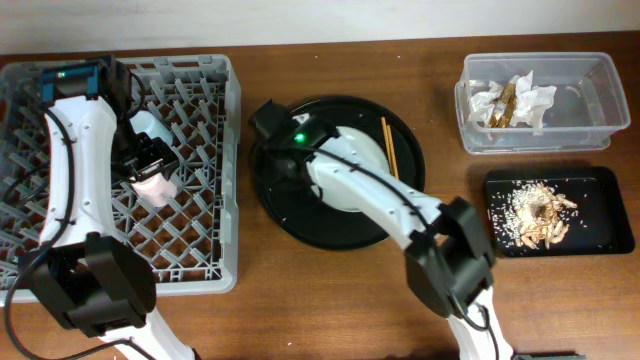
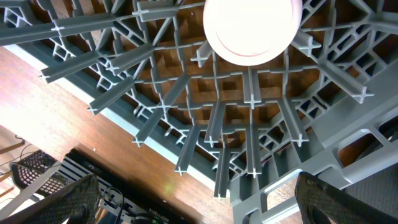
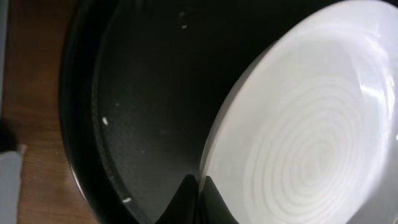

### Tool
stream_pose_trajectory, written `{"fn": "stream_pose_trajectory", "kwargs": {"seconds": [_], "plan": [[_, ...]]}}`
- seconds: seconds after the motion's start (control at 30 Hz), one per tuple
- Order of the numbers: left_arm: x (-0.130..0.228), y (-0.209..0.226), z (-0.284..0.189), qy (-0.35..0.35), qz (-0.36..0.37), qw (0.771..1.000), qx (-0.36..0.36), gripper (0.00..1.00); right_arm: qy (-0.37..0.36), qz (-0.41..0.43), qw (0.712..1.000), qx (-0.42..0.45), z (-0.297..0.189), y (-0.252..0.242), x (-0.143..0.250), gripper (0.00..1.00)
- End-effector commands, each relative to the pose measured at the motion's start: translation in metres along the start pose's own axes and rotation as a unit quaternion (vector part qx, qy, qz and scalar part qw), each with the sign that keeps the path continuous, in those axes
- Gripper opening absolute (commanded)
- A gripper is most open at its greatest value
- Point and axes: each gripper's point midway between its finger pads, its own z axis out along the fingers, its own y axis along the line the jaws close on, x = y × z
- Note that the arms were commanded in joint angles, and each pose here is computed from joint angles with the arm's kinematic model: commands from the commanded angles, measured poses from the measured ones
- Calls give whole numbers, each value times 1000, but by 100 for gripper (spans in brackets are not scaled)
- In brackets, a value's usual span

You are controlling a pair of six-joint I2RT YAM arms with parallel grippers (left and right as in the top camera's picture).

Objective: Sort waste into correct bins and load items into the dishwasher rack
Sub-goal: 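Set the empty white plate back on the round black tray, then raise the right gripper away and bring the left gripper to the plate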

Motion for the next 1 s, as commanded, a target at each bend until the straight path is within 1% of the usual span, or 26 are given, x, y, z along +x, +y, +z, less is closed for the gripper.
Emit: {"fn": "stream_pose_trajectory", "kwargs": {"seconds": [0.0,0.03,0.07,0.1,0.13,0.17,0.2,0.23,0.27,0.3,0.33,0.43,0.5,0.6,0.67,0.7,0.77,0.8,0.9,0.97], "plan": [[1,6,-7,-13,1,1000,2,100,-18,8,1000,-19,-9,15,-5,13],[1,6,-7,-13,1,1000,2,100,-19,6,1000,-23,-10,19,-4,15],[1,6,-7,-13,1,1000,2,100,-18,5,999,-28,-10,22,-3,23],[1,6,-7,-13,1,1000,2,100,-15,3,999,-36,-11,26,-1,33],[1,6,-7,-13,1,1000,2,99,-10,0,999,-46,-11,31,1,36],[1,6,-7,-13,1,1000,2,99,-3,-2,998,-58,-12,36,5,38],[1,6,-7,-13,1,1000,2,100,5,-5,998,-69,-13,40,8,42],[0,6,-7,-13,1,1000,2,99,13,-5,997,-76,-18,41,10,49],[0,6,-7,-13,1,1000,2,100,17,-4,997,-78,-22,40,10,53],[1,6,-7,-13,1,1000,2,100,19,-1,997,-77,-29,36,9,60],[0,6,-7,-13,1,1000,2,99,17,3,997,-77,-46,30,4,74],[1,6,-7,-13,1,1000,2,99,8,26,997,-72,-94,2,-12,96],[0,6,-7,-13,1,1000,2,100,-3,62,996,-58,-139,-43,-26,98],[1,6,-7,-13,1,1000,2,100,-12,125,992,-2,-183,-127,-31,98],[1,6,-7,-13,1,1000,2,100,-46,112,993,6,-198,-175,-49,98],[1,6,-7,-13,1,1000,2,99,-49,106,993,16,-199,-195,-51,98],[1,6,-7,-13,1,1000,2,99,-48,129,990,34,-197,-235,-52,98],[0,6,-7,-13,1,1000,2,100,-46,145,988,38,-196,-249,-51,98],[1,6,-7,-13,1,1000,2,100,-39,179,983,7,-194,-265,-49,98],[2,3,-7,-10,1,1000,9,99,-39,195,980,10,-194,-278,-48,98]]}}
